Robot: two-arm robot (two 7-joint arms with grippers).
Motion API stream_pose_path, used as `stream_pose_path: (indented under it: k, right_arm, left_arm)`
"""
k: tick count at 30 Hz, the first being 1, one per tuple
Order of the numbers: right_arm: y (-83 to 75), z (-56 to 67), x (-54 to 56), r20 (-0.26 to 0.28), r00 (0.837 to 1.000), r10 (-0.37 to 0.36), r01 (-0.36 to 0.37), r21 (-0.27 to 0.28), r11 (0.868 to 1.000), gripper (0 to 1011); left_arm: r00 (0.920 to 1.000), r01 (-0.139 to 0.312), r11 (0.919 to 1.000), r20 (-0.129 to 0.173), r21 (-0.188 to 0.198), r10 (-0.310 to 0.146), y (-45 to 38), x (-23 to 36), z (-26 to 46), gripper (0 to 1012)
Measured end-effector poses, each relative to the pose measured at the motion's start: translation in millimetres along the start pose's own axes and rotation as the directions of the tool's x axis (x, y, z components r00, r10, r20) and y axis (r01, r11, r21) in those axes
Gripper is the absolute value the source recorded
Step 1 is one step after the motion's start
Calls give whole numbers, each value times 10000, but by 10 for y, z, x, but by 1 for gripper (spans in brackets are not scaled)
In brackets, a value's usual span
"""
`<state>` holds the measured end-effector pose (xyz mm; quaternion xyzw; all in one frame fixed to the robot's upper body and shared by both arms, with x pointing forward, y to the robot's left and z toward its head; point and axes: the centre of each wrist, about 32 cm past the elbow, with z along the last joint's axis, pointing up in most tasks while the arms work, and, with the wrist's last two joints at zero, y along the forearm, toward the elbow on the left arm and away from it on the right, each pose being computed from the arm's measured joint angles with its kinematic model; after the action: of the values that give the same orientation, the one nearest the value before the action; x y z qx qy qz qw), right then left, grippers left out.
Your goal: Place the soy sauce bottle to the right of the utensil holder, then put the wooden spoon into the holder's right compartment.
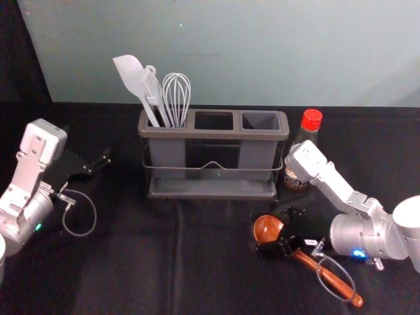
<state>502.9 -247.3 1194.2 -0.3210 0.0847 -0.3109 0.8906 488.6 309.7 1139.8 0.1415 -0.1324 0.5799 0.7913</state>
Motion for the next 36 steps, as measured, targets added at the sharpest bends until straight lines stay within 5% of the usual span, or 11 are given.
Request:
stream_pose_path:
  k: [8,16,28,36]
  right_arm:
    - [-2,1,-2,-6,10000,2,-2,-5,10000,1004]
    - [-5,1,-2,-10,10000,-1,1,-4,10000,842]
    - [-12,4,-6,-6,10000,9,-9,13,10000,840]
    - [-165,99,-44,304,9990,-336,306,931,9952,840]
  left_arm:
    - [10000,-1,10000,0,0,1,0,0,0,1005]
    - [10000,0,10000,0,0,0,0,0,0,1005]
    - [10000,0,10000,0,-1,0,0,0,0,1005]
    - [10000,0,10000,0,0,0,0,0,0,1005]
